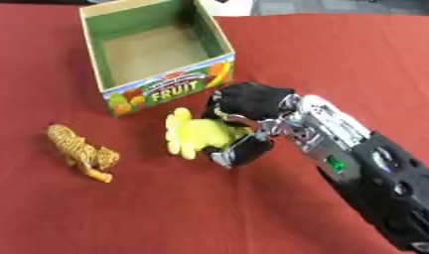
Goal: Pick up objects on the table and place them in the box.
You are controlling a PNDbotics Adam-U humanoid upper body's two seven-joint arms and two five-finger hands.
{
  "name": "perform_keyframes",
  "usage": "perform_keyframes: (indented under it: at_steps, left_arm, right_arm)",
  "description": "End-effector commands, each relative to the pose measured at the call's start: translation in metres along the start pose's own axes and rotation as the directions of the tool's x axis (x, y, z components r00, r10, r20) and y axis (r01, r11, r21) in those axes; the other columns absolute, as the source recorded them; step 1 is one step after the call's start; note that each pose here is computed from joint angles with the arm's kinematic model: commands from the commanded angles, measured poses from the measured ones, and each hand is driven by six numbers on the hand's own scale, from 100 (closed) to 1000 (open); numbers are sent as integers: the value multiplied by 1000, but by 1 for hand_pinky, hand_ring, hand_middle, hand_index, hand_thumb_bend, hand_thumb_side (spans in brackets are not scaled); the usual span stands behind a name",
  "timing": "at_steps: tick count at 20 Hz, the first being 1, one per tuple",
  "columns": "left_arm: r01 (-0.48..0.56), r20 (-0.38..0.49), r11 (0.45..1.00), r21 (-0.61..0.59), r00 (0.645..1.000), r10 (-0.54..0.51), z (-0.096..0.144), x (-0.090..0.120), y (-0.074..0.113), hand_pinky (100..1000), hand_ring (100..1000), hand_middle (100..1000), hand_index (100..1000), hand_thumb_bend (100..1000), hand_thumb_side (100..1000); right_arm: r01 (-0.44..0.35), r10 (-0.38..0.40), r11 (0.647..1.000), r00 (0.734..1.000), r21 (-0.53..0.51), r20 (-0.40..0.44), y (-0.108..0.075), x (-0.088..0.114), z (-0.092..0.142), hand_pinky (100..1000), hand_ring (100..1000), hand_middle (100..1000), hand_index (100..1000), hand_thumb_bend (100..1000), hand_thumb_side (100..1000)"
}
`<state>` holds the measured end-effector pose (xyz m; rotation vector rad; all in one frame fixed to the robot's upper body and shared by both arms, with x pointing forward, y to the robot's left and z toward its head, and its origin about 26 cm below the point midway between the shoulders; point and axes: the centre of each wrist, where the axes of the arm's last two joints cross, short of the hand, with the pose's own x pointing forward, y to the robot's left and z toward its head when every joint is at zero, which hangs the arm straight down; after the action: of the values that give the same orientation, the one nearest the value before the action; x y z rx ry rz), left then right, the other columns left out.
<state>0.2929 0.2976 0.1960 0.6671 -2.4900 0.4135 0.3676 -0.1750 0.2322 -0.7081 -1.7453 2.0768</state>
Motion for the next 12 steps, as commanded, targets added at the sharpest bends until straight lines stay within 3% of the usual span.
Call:
perform_keyframes:
  at_steps: [1, 12]
  left_arm:
    - [-4, 27, 1000, -11, 1000, 5, -6, 6, 1, 451, 499, 564, 711, 100, 980]
    - [-6, 24, 1000, -13, 1000, 6, -6, 6, 1, 450, 500, 564, 711, 100, 976]
  right_arm:
    - [-18, 18, 998, 1000, -66, -6, -31, -2, 11, 788, 747, 402, 555, 100, 497]
    - [-3, 7, 955, 1000, -297, 12, -98, 1, 14, 738, 699, 374, 528, 100, 455]
